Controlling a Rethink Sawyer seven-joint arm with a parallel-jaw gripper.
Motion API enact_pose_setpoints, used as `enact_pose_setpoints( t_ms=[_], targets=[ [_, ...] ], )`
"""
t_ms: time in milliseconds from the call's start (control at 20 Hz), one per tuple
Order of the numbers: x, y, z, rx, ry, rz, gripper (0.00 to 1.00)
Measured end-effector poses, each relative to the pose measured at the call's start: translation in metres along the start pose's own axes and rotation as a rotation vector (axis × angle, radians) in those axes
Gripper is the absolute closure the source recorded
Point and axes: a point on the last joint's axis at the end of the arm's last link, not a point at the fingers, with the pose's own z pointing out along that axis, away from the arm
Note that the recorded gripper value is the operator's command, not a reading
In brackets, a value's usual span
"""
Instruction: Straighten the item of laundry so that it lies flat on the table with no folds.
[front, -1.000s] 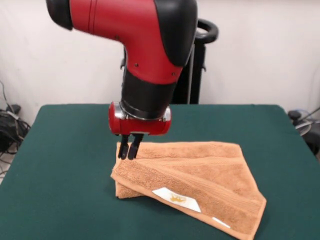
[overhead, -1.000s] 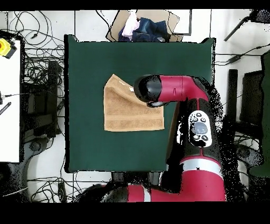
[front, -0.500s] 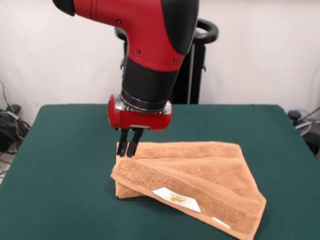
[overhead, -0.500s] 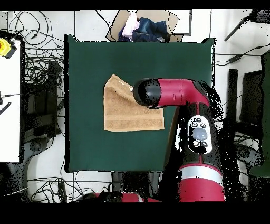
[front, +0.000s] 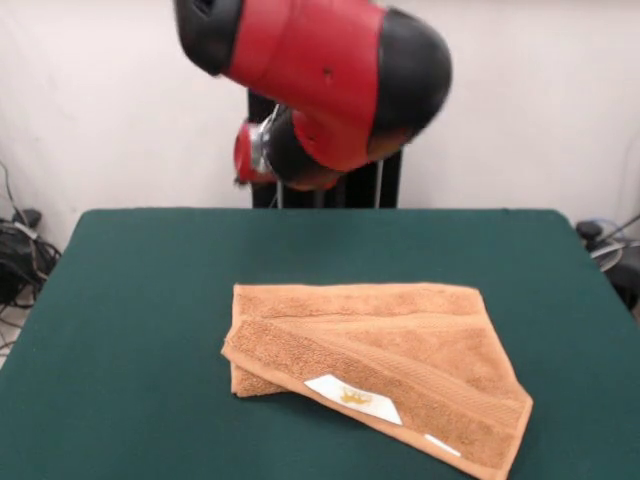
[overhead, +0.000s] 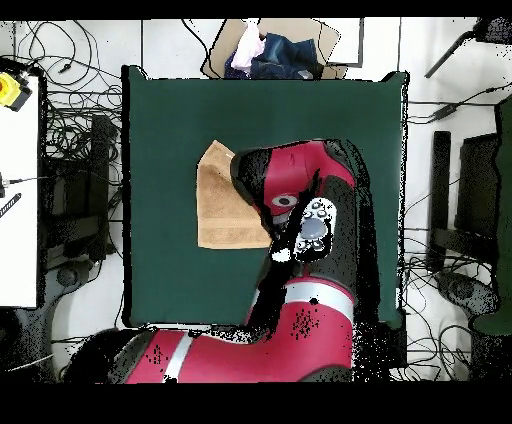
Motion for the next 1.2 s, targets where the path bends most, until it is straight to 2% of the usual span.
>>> enact_pose_setpoints(
  t_ms=[100,150,200,400,600,850,1200],
  targets=[
    [0.007,0.005,0.008,-0.004,0.111,-0.006,1.0],
    [0.008,0.005,0.011,-0.003,0.137,-0.008,1.0],
    [0.009,0.006,0.016,-0.003,0.158,-0.01,1.0],
    [0.006,0.004,0.028,-0.002,0.176,-0.015,1.0],
    [0.001,-0.003,0.039,-0.008,0.153,-0.011,1.0],
    [-0.011,-0.017,0.056,-0.01,0.086,-0.003,1.0],
    [-0.031,-0.015,0.07,-0.037,0.002,0.0,1.0]
  ],
)
